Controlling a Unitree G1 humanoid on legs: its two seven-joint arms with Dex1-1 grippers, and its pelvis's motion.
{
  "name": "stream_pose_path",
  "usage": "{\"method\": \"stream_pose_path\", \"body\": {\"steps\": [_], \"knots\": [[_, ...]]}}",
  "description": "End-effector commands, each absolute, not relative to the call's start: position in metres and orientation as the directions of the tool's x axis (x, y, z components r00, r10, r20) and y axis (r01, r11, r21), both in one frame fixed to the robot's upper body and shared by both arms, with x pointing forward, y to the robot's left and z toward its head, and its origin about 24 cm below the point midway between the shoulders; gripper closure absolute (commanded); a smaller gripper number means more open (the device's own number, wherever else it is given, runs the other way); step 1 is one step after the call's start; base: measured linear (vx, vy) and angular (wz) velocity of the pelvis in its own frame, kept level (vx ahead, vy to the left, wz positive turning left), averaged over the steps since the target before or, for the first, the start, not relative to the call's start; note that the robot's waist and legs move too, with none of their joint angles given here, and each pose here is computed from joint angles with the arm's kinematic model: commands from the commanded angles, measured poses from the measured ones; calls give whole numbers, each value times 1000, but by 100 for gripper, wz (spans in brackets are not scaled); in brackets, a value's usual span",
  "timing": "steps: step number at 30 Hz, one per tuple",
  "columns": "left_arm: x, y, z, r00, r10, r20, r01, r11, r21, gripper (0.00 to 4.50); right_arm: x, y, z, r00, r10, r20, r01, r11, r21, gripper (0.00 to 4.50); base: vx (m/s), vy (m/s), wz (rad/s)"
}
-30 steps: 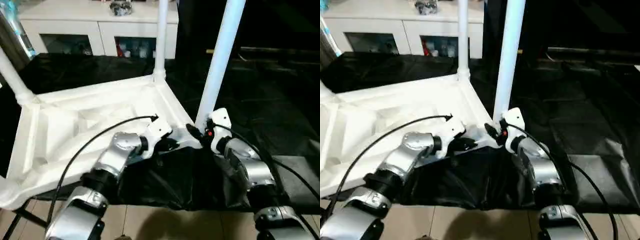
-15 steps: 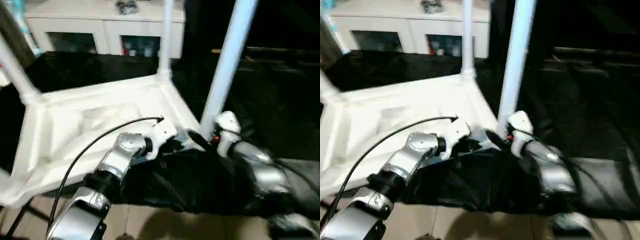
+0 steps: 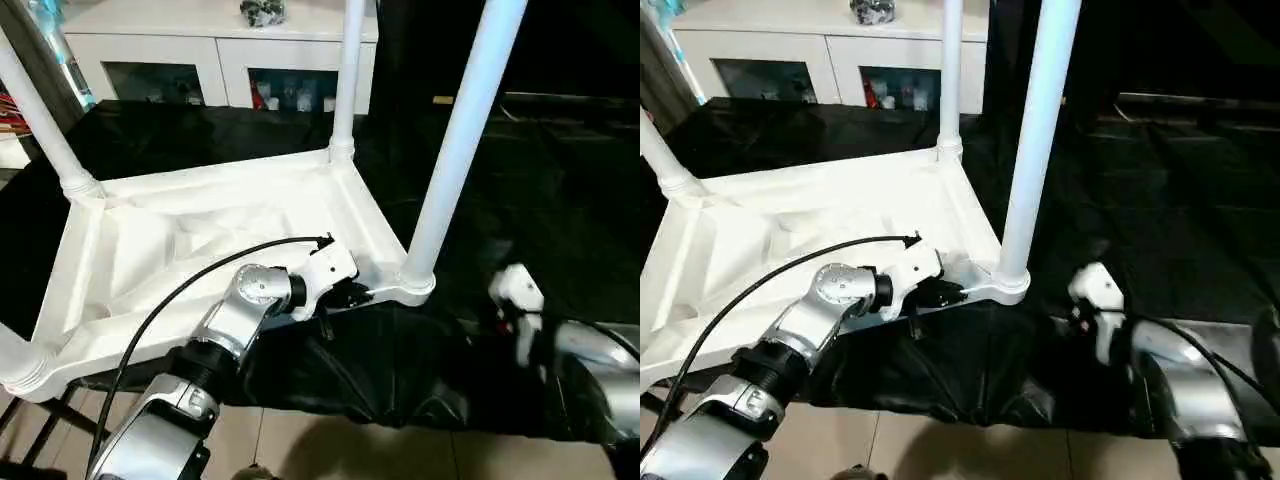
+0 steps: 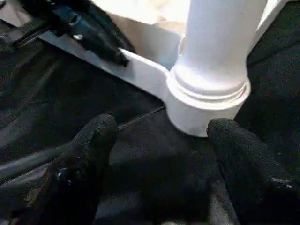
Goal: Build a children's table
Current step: Rotate leg to tighten
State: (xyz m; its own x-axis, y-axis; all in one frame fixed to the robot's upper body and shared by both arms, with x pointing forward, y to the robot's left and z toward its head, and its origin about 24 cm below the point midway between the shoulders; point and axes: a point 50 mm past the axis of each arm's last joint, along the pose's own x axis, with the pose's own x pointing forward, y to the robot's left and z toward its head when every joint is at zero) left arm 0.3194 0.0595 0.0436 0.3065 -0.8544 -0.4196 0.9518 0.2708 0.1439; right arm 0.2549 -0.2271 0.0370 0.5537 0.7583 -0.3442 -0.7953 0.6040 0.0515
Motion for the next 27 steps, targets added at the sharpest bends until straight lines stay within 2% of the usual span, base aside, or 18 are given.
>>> {"method": "stream_pose_path", "body": {"steps": [1, 2, 3, 4, 5, 6, 8, 13, 15, 17, 18, 22, 25, 27], "knots": [[319, 50, 56, 285, -892, -350, 954, 228, 195, 450, 253, -225, 43, 539, 776, -326, -810, 584, 51, 102, 0, 0, 0], [320, 50, 57, 287, -896, -340, 955, 238, 180, 423, 251, -223, 43, 524, 790, -319, -817, 572, 73, 98, 0, 0, 0], [320, 49, 59, 284, -901, -327, 957, 244, 159, 395, 249, -219, 44, 510, 805, -304, -820, 561, 109, 71, 0, 0, 0], [321, 50, 63, 287, -909, -304, 957, 258, 132, 395, 249, -210, 44, 493, 826, -272, -826, 543, 151, 65, 0, 0, 0], [321, 50, 63, 287, -909, -304, 957, 258, 132, 392, 249, -210, 44, 493, 826, -272, -826, 543, 151, 65, 0, 0, 0], [321, 51, 65, 285, -912, -294, 958, 259, 126, 381, 249, -199, 44, 480, 842, -246, -834, 525, 171, 60, 0, 0, 0], [321, 56, 67, 305, -906, -293, 951, 272, 147, 349, 250, -185, 43, 461, 859, -221, -847, 500, 178, 25, 0, 0, 0], [319, 76, 68, 291, -894, -340, 956, 261, 131, 341, 257, -167, 42, 466, 865, -187, -851, 496, 174, 5, 0, 0, 0], [315, 100, 71, 280, -883, -377, 960, 262, 101, 341, 261, -155, 44, 469, 869, -158, -852, 492, 178, 5, 0, 0, 0], [313, 108, 73, 276, -879, -390, 961, 262, 89, 341, 262, -151, 44, 470, 870, -149, -853, 491, 178, 5, 0, 0, 0], [307, 135, 79, 266, -867, -421, 961, 273, 46, 341, 268, -140, 46, 483, 867, -124, -848, 498, 180, 5, 0, 0, 0], [296, 175, 97, 281, -857, -432, 946, 323, -25, 341, 277, -122, 46, 506, 857, -103, -837, 516, 183, 5, 0, 0, 0], [290, 182, 102, 258, -863, -434, 948, 314, -60, 341, 283, -117, 43, 536, 836, -119, -816, 549, 181, 5, 0, 0, 0], [277, 183, 105, 202, -879, -433, 953, 279, -122, 341, 296, -108, 37, 616, 774, -148, -753, 633, 178, 5, 0, 0, 0]]}}
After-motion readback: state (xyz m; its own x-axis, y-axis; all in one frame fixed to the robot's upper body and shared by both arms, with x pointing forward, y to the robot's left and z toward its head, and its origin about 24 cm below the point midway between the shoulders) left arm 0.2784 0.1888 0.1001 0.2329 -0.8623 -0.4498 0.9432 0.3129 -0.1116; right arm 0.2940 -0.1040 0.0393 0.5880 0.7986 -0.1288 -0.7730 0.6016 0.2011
